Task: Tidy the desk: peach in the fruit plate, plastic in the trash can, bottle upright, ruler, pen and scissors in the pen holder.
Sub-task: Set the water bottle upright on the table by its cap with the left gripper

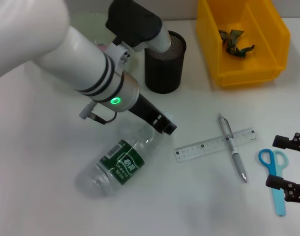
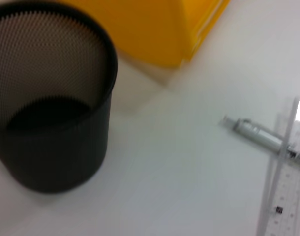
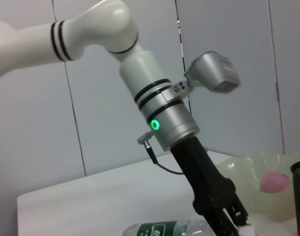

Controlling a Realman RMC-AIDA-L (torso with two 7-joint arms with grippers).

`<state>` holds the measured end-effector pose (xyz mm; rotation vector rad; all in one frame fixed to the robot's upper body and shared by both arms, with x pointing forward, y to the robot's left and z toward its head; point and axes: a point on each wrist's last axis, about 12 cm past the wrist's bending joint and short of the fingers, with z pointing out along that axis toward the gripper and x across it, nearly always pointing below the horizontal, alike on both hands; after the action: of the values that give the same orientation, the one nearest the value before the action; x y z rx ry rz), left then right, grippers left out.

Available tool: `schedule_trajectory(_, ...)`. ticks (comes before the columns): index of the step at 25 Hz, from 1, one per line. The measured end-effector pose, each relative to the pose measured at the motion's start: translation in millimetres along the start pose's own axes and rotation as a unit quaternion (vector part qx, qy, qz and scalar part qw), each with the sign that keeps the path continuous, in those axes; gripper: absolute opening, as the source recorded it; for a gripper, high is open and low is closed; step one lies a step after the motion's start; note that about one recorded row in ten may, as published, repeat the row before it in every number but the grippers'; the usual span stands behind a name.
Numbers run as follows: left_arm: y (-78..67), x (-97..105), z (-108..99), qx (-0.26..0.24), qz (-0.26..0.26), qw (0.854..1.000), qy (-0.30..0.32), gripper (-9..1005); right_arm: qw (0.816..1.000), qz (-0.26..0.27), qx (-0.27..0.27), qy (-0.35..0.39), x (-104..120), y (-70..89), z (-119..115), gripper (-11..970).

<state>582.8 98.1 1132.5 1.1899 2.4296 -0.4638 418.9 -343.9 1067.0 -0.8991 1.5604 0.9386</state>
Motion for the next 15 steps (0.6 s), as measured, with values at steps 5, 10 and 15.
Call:
schedule_trajectory(5, -1.8, 8, -19, -0.002, 0.026, 0.998, -0.060, 451, 1.000, 0.000, 0.002, -0.002, 0, 0.0, -1, 853)
schedule_trajectory(10, 1.8, 18, -36, 0.014, 0.020, 0.991, -0.129, 449, 1.000, 0.002, 0.000, -0.008, -1, 0.1, 2, 853)
schedule_trajectory(15, 12.7, 36, -51, 0.026, 0.011, 0.980, -0.199, 448, 1.000, 0.004, -0.004, -0.013, -3, 0.0, 3, 853)
